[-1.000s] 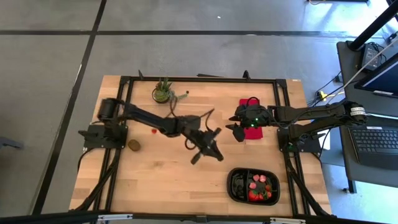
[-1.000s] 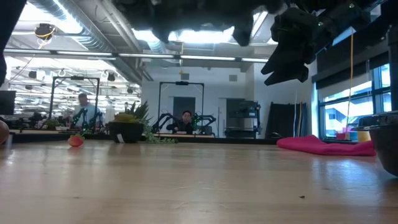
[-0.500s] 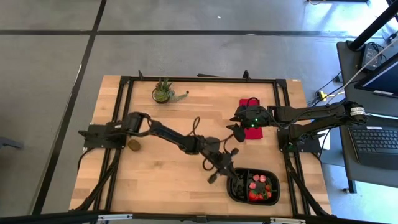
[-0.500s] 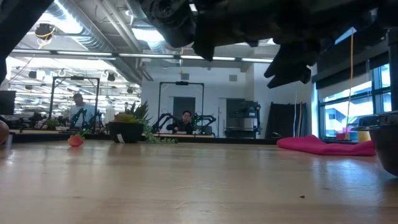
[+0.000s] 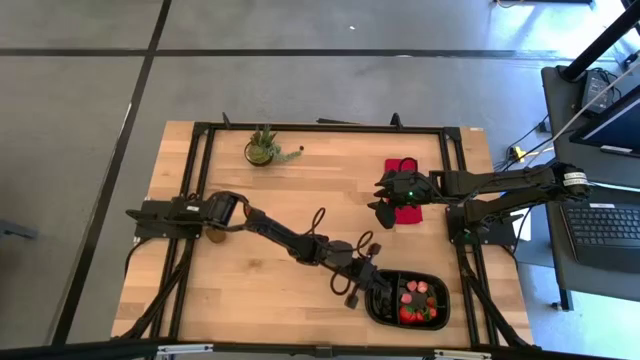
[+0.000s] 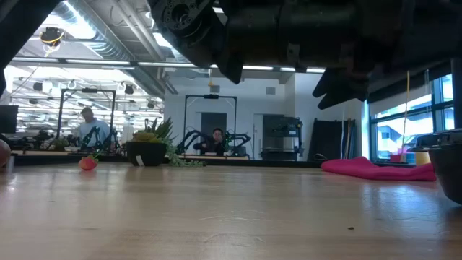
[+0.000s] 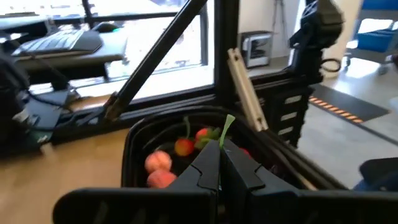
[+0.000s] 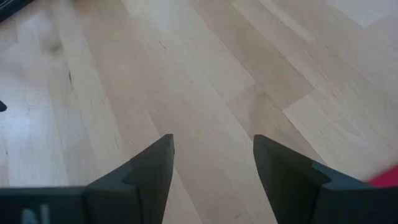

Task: Pick and placing Produce into tupperware
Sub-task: Put the cherry into the left of the black bin, then put the blueberry into the left of the black bin

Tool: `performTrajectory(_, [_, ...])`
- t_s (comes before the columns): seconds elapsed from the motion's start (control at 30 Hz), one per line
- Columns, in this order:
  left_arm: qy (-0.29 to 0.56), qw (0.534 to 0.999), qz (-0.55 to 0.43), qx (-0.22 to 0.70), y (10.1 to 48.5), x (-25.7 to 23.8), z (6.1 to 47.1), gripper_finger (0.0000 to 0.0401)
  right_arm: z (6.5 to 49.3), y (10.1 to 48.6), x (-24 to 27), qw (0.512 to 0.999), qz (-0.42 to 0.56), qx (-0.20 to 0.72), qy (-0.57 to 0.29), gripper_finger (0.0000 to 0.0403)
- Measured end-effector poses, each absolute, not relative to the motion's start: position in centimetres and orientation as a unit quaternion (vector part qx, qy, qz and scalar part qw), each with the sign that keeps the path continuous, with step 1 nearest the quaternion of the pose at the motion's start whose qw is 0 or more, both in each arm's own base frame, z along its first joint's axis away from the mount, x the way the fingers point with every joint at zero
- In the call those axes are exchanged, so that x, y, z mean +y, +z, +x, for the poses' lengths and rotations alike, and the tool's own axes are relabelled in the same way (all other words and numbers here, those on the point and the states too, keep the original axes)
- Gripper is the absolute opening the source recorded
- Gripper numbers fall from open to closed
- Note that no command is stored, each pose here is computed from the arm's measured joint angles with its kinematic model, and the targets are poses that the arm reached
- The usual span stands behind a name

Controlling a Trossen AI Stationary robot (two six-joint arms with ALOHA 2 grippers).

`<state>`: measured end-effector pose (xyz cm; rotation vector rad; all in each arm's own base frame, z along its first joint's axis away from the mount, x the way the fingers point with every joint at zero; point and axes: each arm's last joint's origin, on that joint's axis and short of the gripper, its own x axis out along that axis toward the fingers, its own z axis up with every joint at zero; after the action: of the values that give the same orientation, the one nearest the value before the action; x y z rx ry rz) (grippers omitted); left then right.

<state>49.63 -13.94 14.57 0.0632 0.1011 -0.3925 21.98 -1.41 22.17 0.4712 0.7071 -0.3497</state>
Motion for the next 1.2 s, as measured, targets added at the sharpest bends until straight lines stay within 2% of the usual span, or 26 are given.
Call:
performTrajectory(0.37, [-0.170,0.983,0.021,0.070,13.77,-13.92,49.66,0.0001,21.99,22.17,-1.41,0.896,0.227,0.341,-0.169,0.0222])
performTrajectory(0.8, [-0.167,0.983,0.021,0.071,13.76,-13.63,49.74,0.0036,21.98,22.16,-1.40,0.896,0.227,0.342,-0.168,0.0222])
performTrajectory(1.0, [-0.166,0.983,0.022,0.071,13.76,-13.55,49.76,0.0072,21.97,22.16,-1.41,0.896,0.226,0.342,-0.168,0.0222])
performTrajectory(1.2, [-0.166,0.983,0.026,0.079,14.63,-13.40,49.63,0.0132,21.90,22.08,-1.40,0.894,0.226,0.347,-0.170,0.0222])
